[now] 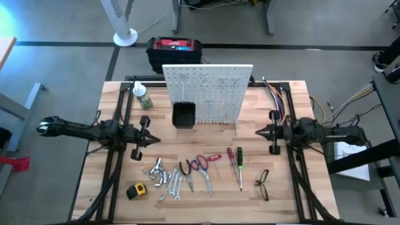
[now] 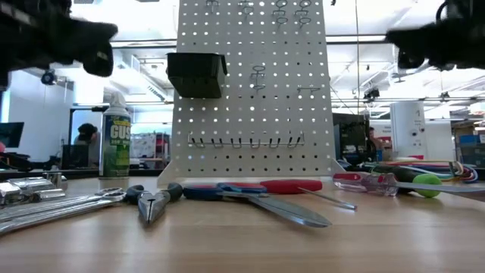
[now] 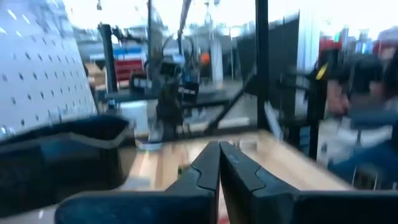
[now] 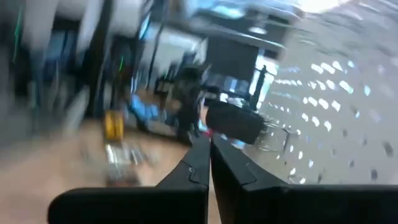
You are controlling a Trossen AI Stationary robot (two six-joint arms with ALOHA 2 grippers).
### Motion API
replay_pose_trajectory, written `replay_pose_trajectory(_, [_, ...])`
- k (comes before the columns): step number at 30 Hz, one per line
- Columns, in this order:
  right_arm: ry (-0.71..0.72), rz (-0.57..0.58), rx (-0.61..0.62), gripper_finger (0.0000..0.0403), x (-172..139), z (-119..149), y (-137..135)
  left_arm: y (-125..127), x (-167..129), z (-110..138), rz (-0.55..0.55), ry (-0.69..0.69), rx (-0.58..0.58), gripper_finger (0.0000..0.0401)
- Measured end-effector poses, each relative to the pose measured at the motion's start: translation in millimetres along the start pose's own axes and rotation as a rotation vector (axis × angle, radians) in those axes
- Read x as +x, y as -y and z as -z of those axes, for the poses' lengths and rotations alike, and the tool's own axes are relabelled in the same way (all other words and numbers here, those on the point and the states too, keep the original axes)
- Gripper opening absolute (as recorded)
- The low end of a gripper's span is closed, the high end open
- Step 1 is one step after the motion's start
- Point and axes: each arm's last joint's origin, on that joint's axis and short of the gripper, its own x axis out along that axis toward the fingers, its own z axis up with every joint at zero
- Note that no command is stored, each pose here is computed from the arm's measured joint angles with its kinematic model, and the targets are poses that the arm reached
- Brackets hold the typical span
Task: Hang tools onto peg board
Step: Hang the green screwdriver on the pegboard
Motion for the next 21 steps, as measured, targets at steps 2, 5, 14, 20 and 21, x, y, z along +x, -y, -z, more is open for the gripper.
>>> replay_pose_trajectory(2, [0.006,0.110,0.214,0.0000,0,-1,3,0,0,-6,-0.006,0.062,-0.001,0.0000])
replay_pose_trajectory(5, [-0.019,0.218,0.430,0.0000,0,3,6,-1,-1,-11,-0.010,0.108,0.003,0.0000])
replay_pose_trajectory(14, [-0.265,0.250,0.793,0.0000,8,30,0,-2,6,-3,-0.045,0.049,-0.037,0.0000])
replay_pose_trajectory(20, [-0.341,0.148,0.845,0.0000,16,36,-5,-5,16,4,-0.132,0.014,-0.148,0.0000])
replay_pose_trajectory(21, [-0.337,0.147,0.844,0.0000,17,36,-5,-5,17,7,-0.132,0.000,-0.163,0.0000])
